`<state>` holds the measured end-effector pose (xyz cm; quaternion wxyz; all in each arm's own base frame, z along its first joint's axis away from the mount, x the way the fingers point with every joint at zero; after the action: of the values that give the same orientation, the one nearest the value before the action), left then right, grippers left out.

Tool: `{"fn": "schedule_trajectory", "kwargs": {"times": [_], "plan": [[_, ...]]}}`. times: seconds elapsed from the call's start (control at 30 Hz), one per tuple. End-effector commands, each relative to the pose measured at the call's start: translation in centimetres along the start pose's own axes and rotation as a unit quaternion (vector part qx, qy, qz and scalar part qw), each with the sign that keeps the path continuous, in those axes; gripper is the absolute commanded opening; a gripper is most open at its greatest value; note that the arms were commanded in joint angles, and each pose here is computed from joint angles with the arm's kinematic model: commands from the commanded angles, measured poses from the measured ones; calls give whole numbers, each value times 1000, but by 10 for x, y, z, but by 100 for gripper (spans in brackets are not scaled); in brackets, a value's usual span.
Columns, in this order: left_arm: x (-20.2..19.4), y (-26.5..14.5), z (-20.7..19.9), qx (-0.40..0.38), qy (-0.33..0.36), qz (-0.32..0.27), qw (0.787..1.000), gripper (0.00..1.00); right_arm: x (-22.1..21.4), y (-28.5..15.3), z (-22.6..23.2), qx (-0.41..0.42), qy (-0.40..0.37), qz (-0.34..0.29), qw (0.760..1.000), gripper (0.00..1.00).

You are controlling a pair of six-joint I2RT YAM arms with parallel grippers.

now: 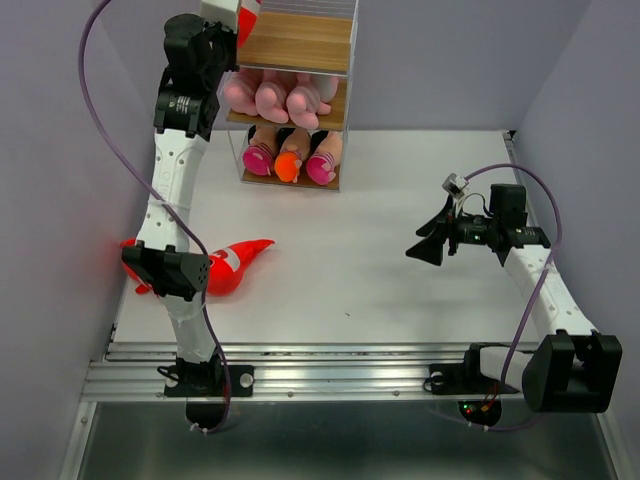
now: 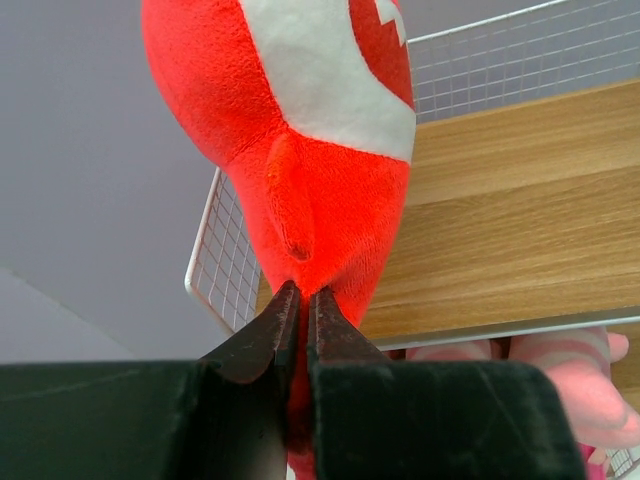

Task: Place and organize the stuffed toys onto the shelf
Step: Place the stuffed toy onto shelf

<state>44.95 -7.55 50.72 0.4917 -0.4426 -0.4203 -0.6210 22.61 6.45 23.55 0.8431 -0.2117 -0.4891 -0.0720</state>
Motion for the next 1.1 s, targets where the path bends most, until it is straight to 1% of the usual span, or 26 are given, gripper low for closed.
{"fn": "schedule_trajectory", "kwargs": {"times": [0.0, 0.07, 0.17, 0.2, 0.27, 0.37, 0.43, 0.53, 0.6, 0.67, 0.87, 0.93, 0.97, 1.07], "plan": [[11, -4, 10, 30, 3, -20, 999, 0, 6, -1, -1, -2, -19, -12, 1000, 100], [7, -3, 9, 30, 4, -14, 999, 4, 6, -1, -1, -2, -19, -12, 1000, 100], [3, -3, 10, 37, 4, -5, 999, 7, 6, -1, -2, -2, -19, -12, 1000, 100], [1, -3, 12, 39, 4, 0, 999, 11, 6, -1, -2, -2, -19, -12, 1000, 100], [-2, -2, 12, 40, 1, 4, 999, 16, 5, -1, -2, -1, -17, -11, 1000, 100], [-6, -2, 14, 44, 1, 12, 999, 20, 6, -1, -2, -2, -19, -11, 1000, 100], [-7, -2, 15, 46, 0, 15, 999, 21, 6, -1, -2, -2, -19, -11, 1000, 100], [-12, -2, 17, 46, -2, 23, 999, 26, 5, -1, -2, -3, -18, -11, 1000, 100], [-13, -1, 16, 43, -5, 25, 999, 31, 6, -1, -2, -4, -19, -11, 1000, 100], [-13, -1, 16, 40, -7, 24, 999, 32, 5, -1, -2, -4, -18, -11, 1000, 100], [-11, -1, 13, 26, -18, 17, 999, 32, 6, -1, -3, -5, -19, -10, 1000, 100], [-6, -2, 11, 15, -23, 6, 1000, 26, 6, -1, -3, -5, -19, -10, 1000, 100], [-3, -2, 9, 1, -30, -1, 1000, 20, 6, -1, -3, -5, -19, -10, 1000, 100], [3, -4, 6, -13, -42, -15, 999, 12, 6, -1, -3, -5, -19, -10, 1000, 100]]}}
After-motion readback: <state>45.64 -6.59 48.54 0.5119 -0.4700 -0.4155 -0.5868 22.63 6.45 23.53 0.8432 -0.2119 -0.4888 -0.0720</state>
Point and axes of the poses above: each gripper's point midway between its finger pads, its own y axis out along the fingers, its own z axis along the line the jaws close on, x = y × z, the point moved 9 cm from there along -y, back along the fingers, and after that the axes turned 1 degree about y, right-handed, at the moved point
